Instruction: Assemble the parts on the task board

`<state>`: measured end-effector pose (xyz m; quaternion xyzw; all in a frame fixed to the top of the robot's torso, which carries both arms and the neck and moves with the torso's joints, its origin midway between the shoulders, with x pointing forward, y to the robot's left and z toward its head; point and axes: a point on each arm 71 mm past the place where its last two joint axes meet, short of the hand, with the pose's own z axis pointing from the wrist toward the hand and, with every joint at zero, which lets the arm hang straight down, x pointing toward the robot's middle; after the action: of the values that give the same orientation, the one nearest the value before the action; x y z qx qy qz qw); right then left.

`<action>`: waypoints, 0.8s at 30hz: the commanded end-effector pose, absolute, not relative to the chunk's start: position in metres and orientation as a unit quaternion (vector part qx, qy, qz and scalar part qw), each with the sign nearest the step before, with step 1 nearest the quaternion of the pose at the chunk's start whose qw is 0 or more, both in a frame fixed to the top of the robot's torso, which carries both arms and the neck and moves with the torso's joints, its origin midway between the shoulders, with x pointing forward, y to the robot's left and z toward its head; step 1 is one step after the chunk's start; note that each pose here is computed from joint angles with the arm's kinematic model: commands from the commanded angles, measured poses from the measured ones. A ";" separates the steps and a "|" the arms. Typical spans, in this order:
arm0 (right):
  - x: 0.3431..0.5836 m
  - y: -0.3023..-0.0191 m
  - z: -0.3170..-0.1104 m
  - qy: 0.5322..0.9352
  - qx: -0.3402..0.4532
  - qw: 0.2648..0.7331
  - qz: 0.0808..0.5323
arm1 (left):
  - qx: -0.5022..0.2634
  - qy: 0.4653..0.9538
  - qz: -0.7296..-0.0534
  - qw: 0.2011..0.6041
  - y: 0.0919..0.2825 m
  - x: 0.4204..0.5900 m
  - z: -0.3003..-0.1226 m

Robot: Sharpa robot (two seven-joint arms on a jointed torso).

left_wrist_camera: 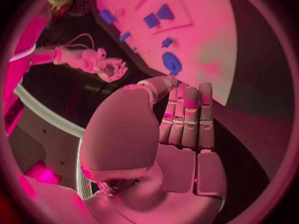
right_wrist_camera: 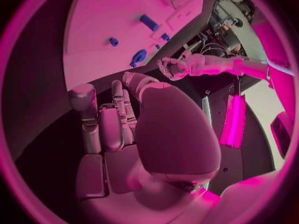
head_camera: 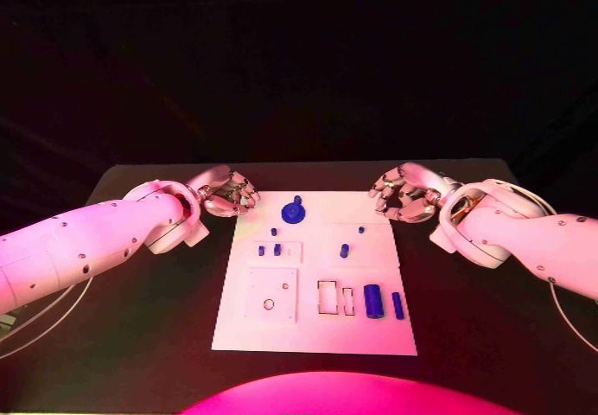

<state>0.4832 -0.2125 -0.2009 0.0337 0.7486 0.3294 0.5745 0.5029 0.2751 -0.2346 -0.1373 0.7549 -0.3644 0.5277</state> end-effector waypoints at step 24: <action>0.469 -0.162 -0.247 0.761 -0.182 0.587 0.209 | -0.419 0.573 -0.576 0.405 0.265 0.485 -0.209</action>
<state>0.4705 -0.1613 -0.2409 -0.1632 0.7565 0.2347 0.5882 0.4844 0.2641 -0.2119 -0.4102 0.5907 -0.5645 0.4052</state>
